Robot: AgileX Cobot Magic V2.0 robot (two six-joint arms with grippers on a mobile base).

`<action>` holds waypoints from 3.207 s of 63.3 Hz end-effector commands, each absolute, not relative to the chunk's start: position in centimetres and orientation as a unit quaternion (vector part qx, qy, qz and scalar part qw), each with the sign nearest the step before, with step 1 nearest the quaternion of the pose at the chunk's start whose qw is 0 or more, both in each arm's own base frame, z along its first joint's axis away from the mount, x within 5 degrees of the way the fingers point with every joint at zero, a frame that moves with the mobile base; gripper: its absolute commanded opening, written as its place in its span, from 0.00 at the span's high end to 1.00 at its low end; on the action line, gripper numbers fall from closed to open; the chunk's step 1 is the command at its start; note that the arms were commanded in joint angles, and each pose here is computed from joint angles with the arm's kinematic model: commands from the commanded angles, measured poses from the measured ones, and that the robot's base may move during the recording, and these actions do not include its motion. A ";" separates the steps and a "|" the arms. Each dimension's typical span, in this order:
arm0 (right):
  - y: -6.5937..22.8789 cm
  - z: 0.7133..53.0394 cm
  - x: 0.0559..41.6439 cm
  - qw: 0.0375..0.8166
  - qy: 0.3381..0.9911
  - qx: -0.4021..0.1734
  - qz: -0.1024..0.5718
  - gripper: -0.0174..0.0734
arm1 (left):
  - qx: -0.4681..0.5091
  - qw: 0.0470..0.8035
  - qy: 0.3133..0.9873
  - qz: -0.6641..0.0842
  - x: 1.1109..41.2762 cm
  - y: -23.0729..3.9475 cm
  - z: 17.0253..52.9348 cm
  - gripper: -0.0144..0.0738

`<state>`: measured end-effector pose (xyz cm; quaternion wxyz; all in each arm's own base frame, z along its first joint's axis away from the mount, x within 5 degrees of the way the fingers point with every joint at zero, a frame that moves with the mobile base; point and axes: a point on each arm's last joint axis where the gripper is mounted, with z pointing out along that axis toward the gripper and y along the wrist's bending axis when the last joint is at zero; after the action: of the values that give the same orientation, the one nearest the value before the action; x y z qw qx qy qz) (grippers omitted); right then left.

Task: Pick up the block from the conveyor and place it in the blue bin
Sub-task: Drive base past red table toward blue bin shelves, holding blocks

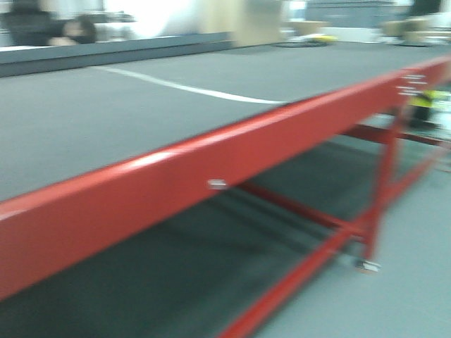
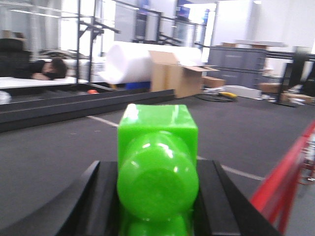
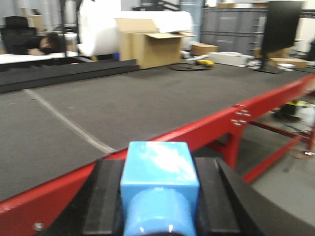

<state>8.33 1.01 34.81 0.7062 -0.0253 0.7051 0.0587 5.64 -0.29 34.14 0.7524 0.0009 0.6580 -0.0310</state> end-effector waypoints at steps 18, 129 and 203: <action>1.0 35.0 8.2 0.713 0.698 -0.028 0.057 0.99 | 0.000 0.759 0.650 -0.036 5.6 -0.3 34.3 0.96; 1.0 35.0 8.2 0.713 0.698 -0.028 0.057 0.99 | 0.000 0.759 0.650 -0.036 5.6 -0.3 34.3 0.96; 1.0 35.0 8.2 0.713 0.698 -0.028 0.057 0.99 | 0.000 0.759 0.650 -0.036 5.6 -0.3 34.3 0.96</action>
<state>8.29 1.00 34.82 0.7068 -0.0252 0.7045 0.0588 5.64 -0.29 34.14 0.7524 0.0009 0.6580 -0.0310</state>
